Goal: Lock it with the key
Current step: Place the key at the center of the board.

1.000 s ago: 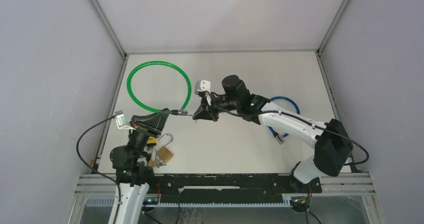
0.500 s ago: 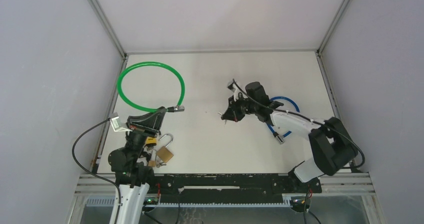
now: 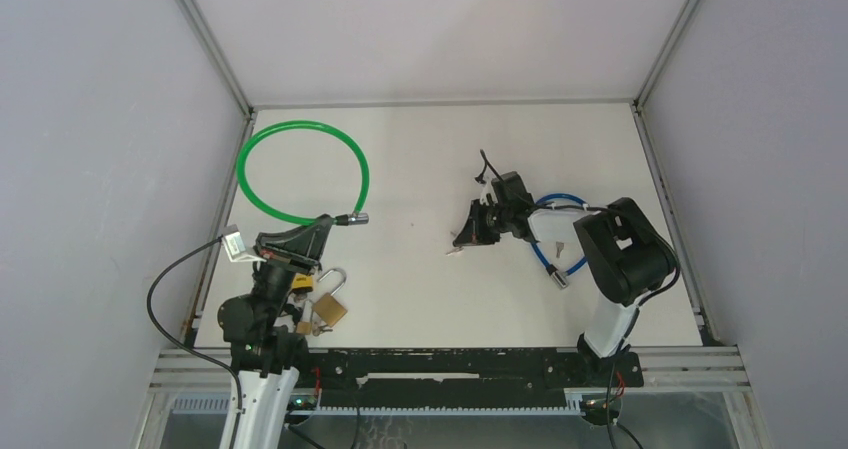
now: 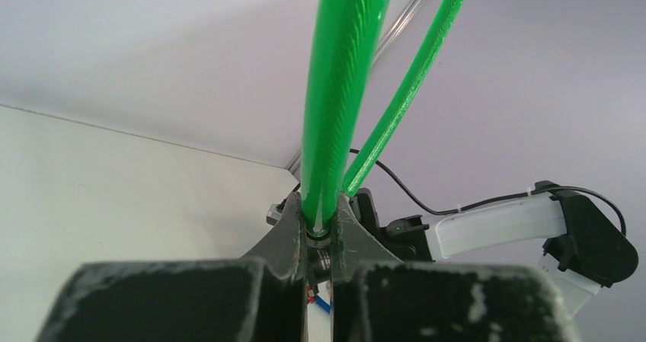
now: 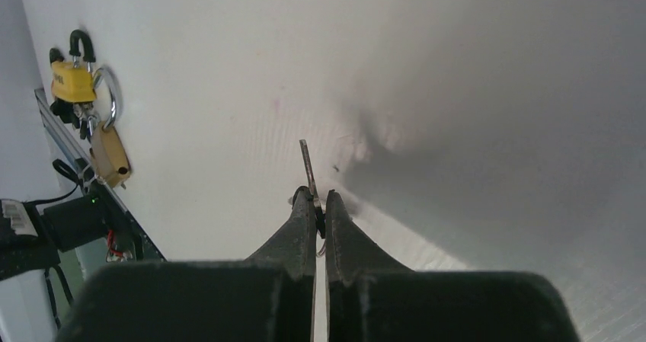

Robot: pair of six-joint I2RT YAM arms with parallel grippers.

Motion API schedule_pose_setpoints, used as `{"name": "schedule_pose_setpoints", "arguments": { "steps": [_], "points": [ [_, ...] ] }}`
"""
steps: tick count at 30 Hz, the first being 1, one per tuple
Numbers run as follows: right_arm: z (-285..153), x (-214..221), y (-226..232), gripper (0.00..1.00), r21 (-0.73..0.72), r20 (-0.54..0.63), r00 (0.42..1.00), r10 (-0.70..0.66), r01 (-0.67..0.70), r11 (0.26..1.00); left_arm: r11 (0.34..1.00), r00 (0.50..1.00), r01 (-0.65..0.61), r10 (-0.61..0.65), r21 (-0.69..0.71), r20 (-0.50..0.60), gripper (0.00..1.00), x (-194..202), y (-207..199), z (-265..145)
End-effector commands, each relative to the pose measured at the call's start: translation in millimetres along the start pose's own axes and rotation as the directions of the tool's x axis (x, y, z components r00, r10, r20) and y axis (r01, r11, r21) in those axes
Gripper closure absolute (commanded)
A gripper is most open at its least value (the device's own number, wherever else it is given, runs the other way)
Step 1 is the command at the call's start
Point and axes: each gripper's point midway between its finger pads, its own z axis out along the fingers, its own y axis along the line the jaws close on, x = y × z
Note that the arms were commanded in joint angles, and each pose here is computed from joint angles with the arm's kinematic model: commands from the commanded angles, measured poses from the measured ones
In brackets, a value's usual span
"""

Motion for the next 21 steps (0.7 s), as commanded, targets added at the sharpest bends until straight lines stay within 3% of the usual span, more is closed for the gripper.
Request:
{"name": "schedule_pose_setpoints", "arguments": {
  "steps": [1, 8, 12, 14, 18, 21],
  "points": [
    [0, -23, -3, 0.96, 0.028, 0.045, 0.998, 0.049, -0.05, 0.998, 0.998, 0.997, -0.047, 0.045, 0.038, 0.062, 1.0, -15, -11, 1],
    [-18, -36, -8, 0.64, 0.118, 0.051, 0.999, -0.008, 0.002, 0.993, 0.998, 0.998, -0.046, 0.044, 0.035, 0.055, 1.0, -13, -9, 1],
    [-50, -62, 12, 0.47, 0.172, 0.125, 0.982, -0.138, 0.116, 0.978, 0.999, 0.998, -0.044, 0.042, 0.03, 0.05, 1.0, -12, -8, 1],
    [-70, -75, 46, 0.37, 0.151, 0.186, 0.95, -0.249, 0.223, 0.963, 0.999, 0.998, -0.044, 0.042, 0.028, 0.05, 1.0, -11, -7, 1],
    [-119, -90, 167, 0.24, 0.016, 0.423, 0.765, -0.486, 0.53, 0.848, 0.999, 0.998, -0.043, 0.042, 0.026, 0.049, 1.0, -11, -6, 1],
    [-157, -95, 259, 0.17, -0.072, 0.635, 0.596, -0.492, 0.68, 0.73, 0.999, 0.998, -0.043, 0.042, 0.024, 0.046, 1.0, -10, -5, 1]
  ]
}}
